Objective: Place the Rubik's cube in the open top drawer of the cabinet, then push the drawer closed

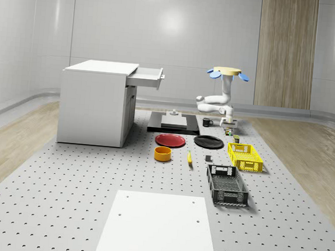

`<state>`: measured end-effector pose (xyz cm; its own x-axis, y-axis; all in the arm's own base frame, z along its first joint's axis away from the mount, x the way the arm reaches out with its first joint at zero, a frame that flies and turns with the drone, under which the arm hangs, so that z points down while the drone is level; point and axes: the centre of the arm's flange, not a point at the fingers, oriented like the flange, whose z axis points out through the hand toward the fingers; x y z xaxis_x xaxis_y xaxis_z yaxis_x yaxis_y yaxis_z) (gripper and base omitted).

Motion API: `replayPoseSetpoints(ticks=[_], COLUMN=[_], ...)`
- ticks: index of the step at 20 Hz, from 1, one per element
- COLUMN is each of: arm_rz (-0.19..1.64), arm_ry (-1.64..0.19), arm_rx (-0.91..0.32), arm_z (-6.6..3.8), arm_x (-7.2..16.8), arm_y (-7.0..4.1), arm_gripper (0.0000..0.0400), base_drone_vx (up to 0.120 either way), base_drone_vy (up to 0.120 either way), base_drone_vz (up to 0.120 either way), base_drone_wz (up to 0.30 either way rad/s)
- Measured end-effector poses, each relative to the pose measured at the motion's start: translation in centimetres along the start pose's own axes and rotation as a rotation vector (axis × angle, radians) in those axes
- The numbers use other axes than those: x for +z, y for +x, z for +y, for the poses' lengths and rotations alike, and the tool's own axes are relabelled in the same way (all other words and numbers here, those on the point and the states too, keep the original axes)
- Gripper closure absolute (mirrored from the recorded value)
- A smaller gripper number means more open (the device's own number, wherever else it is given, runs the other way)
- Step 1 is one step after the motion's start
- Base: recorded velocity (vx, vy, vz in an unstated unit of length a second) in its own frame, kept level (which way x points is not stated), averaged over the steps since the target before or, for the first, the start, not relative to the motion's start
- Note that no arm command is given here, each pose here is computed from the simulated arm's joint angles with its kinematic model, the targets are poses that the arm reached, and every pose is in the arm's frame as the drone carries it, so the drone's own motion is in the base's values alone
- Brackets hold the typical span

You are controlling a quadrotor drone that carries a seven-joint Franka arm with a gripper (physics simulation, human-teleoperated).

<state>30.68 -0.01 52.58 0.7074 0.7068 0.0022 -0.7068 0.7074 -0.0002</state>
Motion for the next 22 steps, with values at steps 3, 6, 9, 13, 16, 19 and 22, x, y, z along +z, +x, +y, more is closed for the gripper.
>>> replayPoseSetpoints(ticks=[3,6,9,13,16,19,22], arm_rz=[0.0,0.0,0.0,0.0,0.0,0.0,0.0], arm_ry=[0.0,0.0,0.0,0.0,0.0,0.0,0.0], arm_rx=[0.0,0.0,0.0,0.0,0.0,0.0,0.0], arm_z=[0.0,-0.1,-0.3,-0.4,-0.4,-0.4,-0.4], arm_x=[0.5,0.8,0.9,1.0,1.1,0.8,0.0], arm_y=[0.0,0.1,0.3,0.4,0.4,0.4,0.4], arm_gripper=[0.0,0.0,0.0006,0.005,0.0063,0.0069,0.0072], base_drone_vx=[0.0,0.0,0.0,0.0,0.0,0.0,0.0], base_drone_vy=[0.0,0.0,0.0,0.0,0.0,0.0,0.0], base_drone_vz=[0.0,0.0,0.0,0.0,0.0,0.0,0.0], base_drone_wz=[0.0,0.0,0.0,0.0,0.0,0.0,0.0])
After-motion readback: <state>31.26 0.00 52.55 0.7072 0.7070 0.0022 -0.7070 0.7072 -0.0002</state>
